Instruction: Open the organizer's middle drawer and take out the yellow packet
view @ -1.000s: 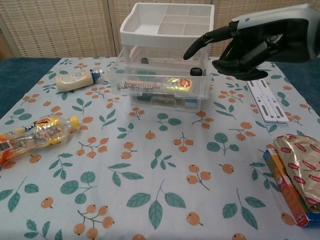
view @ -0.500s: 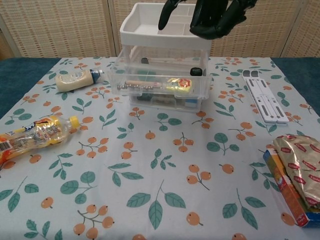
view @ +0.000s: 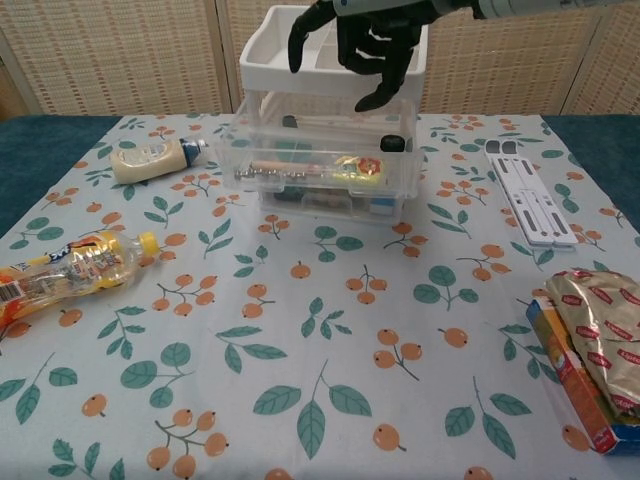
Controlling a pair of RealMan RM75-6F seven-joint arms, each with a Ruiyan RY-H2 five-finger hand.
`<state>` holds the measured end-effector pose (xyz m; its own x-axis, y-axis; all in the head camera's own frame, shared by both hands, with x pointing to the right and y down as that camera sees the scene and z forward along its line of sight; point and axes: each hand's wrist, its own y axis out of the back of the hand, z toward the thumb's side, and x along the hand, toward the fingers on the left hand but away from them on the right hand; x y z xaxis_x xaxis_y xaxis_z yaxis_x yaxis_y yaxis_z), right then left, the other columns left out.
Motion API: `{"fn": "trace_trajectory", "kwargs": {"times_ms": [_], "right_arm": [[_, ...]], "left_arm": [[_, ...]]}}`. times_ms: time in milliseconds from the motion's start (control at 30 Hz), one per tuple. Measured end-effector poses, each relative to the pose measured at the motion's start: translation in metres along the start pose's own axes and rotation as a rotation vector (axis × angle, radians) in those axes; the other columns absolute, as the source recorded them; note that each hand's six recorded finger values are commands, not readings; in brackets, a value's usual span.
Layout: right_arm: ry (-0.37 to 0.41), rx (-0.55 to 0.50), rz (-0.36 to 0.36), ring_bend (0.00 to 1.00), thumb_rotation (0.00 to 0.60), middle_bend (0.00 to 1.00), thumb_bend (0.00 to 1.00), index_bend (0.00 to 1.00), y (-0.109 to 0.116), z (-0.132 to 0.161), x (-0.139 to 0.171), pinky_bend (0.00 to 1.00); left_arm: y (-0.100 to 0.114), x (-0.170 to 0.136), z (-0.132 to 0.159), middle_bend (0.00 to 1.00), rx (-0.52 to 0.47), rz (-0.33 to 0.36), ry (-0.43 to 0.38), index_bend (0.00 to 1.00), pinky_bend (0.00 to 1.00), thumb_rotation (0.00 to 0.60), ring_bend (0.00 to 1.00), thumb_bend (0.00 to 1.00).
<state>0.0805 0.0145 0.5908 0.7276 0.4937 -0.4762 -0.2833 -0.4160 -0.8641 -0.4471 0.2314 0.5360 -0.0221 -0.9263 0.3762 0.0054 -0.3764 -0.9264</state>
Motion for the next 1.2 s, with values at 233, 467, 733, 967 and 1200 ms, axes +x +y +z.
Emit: {"fn": "trace_trajectory", "kwargs": {"times_ms": [233,467,733,967,1200], "right_arm": [[-0.017,0.064,0.000,0.93,0.600,0.93,0.11,0.22,0.000,0.004,-0.018,1.00],[-0.005,0.139,0.047,0.94,0.600,0.94,0.06,0.22,-0.009,0.008,-0.021,1.00],[0.012,0.198,0.102,0.94,0.600,0.94,0.00,0.22,-0.022,0.011,-0.023,1.00],[0.019,0.201,0.119,0.94,0.600,0.94,0.00,0.22,-0.026,0.014,-0.028,1.00],[0.030,0.209,0.135,0.94,0.600,0.94,0.00,0.22,-0.024,0.016,-0.030,1.00]], "left_arm": [[-0.002,0.001,0.000,0.07,-0.005,-0.001,0.001,0.16,0.09,0.600,0.08,0.17],[-0.004,0.000,-0.004,0.07,-0.007,-0.003,0.015,0.16,0.09,0.600,0.08,0.17],[-0.004,0.000,-0.006,0.07,-0.007,-0.003,0.021,0.16,0.09,0.600,0.08,0.17],[-0.005,0.001,-0.005,0.07,-0.007,-0.005,0.020,0.16,0.09,0.600,0.08,0.17],[-0.006,0.002,-0.006,0.07,-0.006,-0.007,0.025,0.16,0.09,0.600,0.08,0.17]]}}
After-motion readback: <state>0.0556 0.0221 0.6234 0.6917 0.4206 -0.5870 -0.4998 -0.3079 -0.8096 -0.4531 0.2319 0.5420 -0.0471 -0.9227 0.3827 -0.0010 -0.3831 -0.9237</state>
